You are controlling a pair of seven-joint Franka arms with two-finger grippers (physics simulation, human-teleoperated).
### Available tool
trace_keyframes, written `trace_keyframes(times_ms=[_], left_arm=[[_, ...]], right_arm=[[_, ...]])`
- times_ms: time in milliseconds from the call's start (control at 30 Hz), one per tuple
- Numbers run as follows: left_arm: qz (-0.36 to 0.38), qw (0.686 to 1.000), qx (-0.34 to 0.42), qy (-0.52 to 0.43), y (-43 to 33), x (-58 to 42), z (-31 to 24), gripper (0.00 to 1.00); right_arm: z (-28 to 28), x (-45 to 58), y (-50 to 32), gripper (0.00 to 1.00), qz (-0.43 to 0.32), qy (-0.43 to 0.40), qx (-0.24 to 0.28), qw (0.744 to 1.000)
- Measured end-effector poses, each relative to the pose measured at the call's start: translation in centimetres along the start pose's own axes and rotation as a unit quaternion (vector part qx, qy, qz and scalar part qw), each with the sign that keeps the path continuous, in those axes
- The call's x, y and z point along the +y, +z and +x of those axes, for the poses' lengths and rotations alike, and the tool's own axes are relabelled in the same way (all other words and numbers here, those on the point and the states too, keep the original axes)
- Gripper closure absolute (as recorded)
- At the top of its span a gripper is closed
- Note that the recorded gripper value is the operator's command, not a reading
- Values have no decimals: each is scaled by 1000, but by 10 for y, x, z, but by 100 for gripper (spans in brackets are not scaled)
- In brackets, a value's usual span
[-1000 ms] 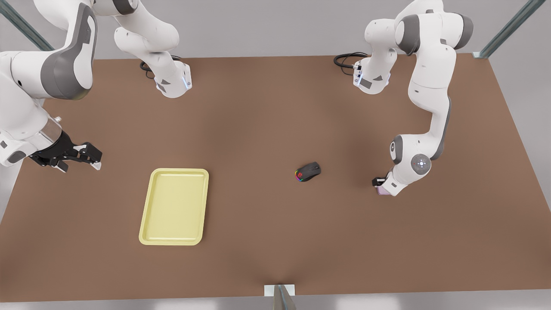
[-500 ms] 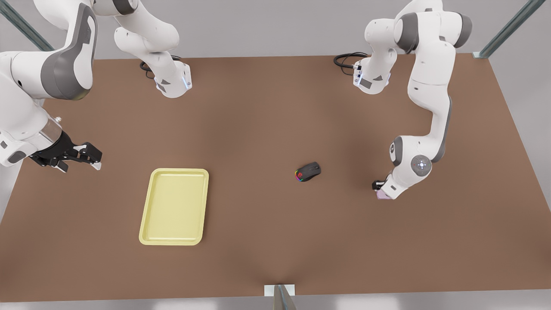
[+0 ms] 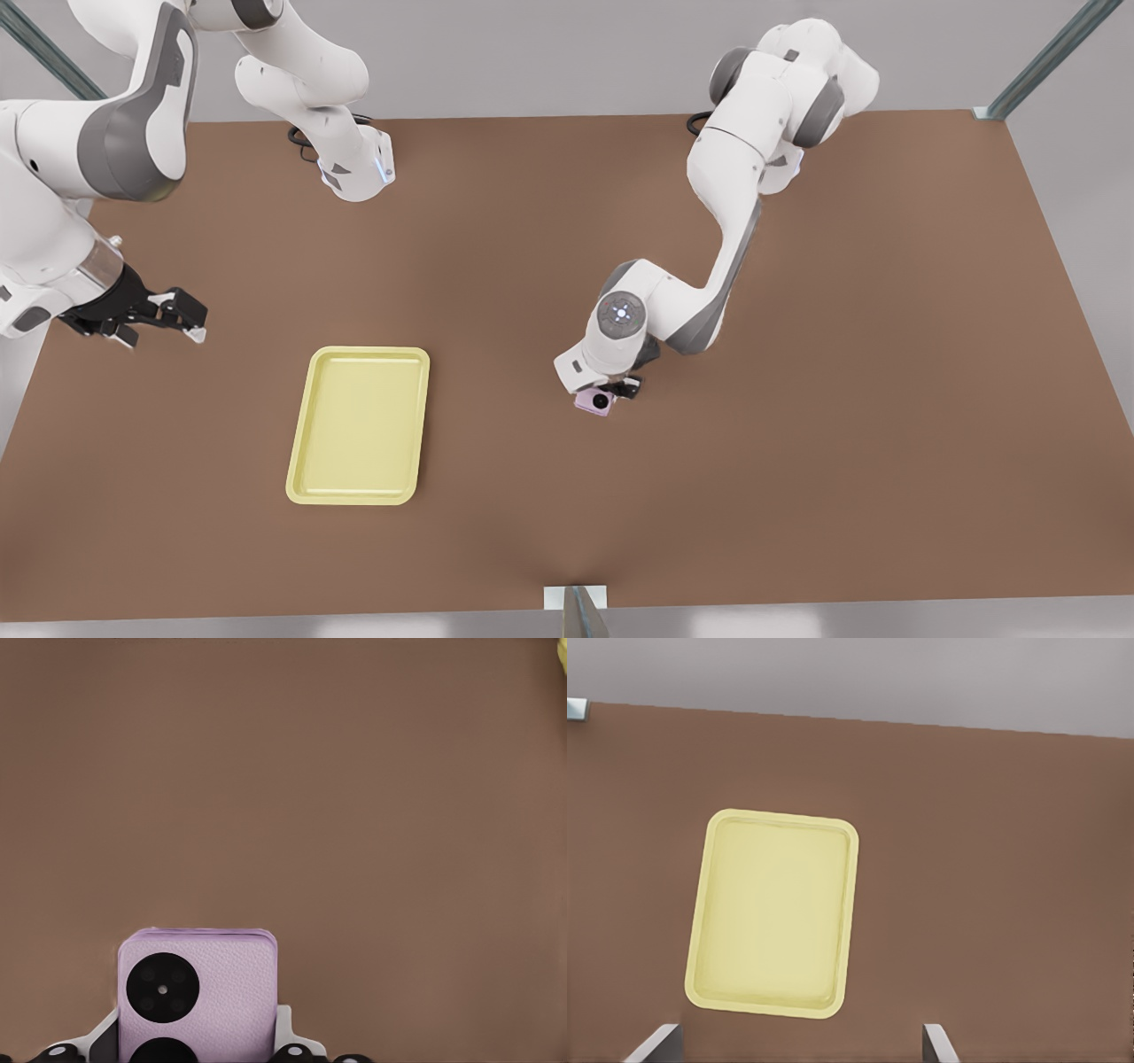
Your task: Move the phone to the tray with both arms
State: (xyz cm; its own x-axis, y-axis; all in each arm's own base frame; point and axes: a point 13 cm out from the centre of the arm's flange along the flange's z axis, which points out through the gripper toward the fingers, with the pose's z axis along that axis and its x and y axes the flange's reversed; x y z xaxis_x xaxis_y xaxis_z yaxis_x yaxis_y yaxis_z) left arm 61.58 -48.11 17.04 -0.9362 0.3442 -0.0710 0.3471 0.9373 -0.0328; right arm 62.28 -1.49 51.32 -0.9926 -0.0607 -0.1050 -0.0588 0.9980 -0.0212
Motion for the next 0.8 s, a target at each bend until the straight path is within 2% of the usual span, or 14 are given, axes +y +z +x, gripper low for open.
trace_keyframes(times_ms=[300, 467, 633, 733, 767, 800], left_arm=[[23, 999, -39, -16, 97, -96, -14, 21], [29, 996, -79, -2, 111, -133, -12, 22], [32, 996, -86, -16, 117, -136, -13, 22], [29, 996, -77, -32, 114, -133, -10, 17], [27, 996, -72, -37, 115, -132, -8, 6], [25, 997, -67, -41, 116, -132, -6, 0]], right_arm=[[18, -28, 1, 0, 2, 24, 30, 999], [26, -33, 2, 0, -1, 29, 46, 999], [30, -15, -2, 0, -4, 15, 56, 998], [32, -16, 2, 0, -5, 16, 64, 998], [32, -17, 2, 0, -4, 16, 65, 998], [33, -18, 1, 0, -3, 17, 65, 998]])
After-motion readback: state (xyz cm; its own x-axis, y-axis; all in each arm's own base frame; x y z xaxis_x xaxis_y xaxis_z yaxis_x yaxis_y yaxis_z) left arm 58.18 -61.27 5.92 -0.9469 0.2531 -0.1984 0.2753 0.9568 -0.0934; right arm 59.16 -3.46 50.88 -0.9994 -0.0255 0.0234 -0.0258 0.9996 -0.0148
